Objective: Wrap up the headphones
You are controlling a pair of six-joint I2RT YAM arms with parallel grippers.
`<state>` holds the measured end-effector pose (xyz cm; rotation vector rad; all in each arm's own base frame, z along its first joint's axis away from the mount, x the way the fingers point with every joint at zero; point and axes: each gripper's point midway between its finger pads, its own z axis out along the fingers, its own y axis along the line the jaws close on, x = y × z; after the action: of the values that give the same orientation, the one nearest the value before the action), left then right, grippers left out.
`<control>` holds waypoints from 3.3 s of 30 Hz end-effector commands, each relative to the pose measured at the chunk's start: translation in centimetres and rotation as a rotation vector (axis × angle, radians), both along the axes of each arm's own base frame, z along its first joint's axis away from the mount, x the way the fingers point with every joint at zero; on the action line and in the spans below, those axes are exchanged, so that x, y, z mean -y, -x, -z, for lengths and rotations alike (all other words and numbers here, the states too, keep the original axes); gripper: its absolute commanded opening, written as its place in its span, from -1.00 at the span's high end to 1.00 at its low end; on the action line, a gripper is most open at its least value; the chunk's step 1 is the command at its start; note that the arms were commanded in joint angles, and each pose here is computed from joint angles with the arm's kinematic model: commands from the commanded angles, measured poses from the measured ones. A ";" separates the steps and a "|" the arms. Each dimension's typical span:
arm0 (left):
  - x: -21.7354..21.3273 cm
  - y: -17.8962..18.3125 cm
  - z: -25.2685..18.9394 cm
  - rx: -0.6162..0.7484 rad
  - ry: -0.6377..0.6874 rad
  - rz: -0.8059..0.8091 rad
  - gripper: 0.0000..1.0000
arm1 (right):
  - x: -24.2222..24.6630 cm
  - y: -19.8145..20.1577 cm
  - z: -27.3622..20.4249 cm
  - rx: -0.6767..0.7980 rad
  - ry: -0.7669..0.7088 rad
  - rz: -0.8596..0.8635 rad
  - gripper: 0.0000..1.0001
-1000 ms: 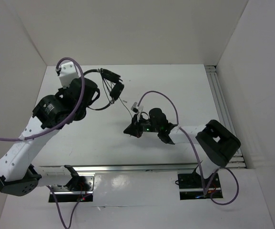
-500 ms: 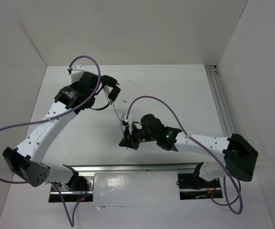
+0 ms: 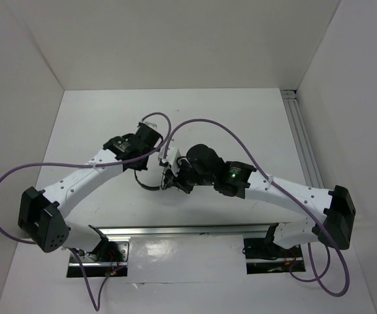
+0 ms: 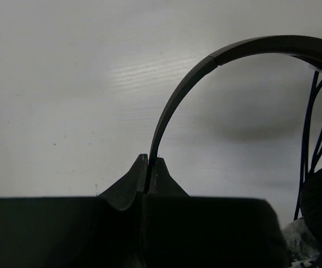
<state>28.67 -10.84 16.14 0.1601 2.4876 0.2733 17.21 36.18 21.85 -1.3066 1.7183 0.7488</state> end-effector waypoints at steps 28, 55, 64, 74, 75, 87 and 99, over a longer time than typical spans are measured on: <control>9.5 10.8 -3.3 -0.026 0.318 0.614 1.00 | 8.1 -6.5 -1.5 0.418 0.172 0.620 0.75; 6.3 5.3 -10.6 0.112 0.345 0.406 1.00 | 8.9 -8.6 -1.5 0.349 0.068 0.600 -0.73; 4.5 3.3 -9.5 0.057 0.336 0.311 1.00 | 12.3 -12.0 0.9 0.331 0.108 0.780 -0.98; 3.9 1.2 -2.4 -0.128 0.089 0.220 1.00 | 17.3 -16.3 0.7 0.220 0.012 1.051 -0.98; 4.2 1.2 -1.8 -0.149 0.077 0.228 1.00 | 16.9 -16.3 0.8 0.206 0.002 1.039 -0.98; 7.1 -5.3 0.3 -0.104 0.166 0.176 1.00 | 16.8 -13.5 -4.9 0.150 -0.210 0.964 -0.98; 10.4 -8.2 2.0 -0.111 0.268 0.137 1.00 | 18.3 -11.1 -8.9 0.081 -0.365 1.002 -0.98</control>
<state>35.04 -18.81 11.66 0.3127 2.6619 0.0105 29.25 18.30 27.75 -0.2045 1.8067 0.2846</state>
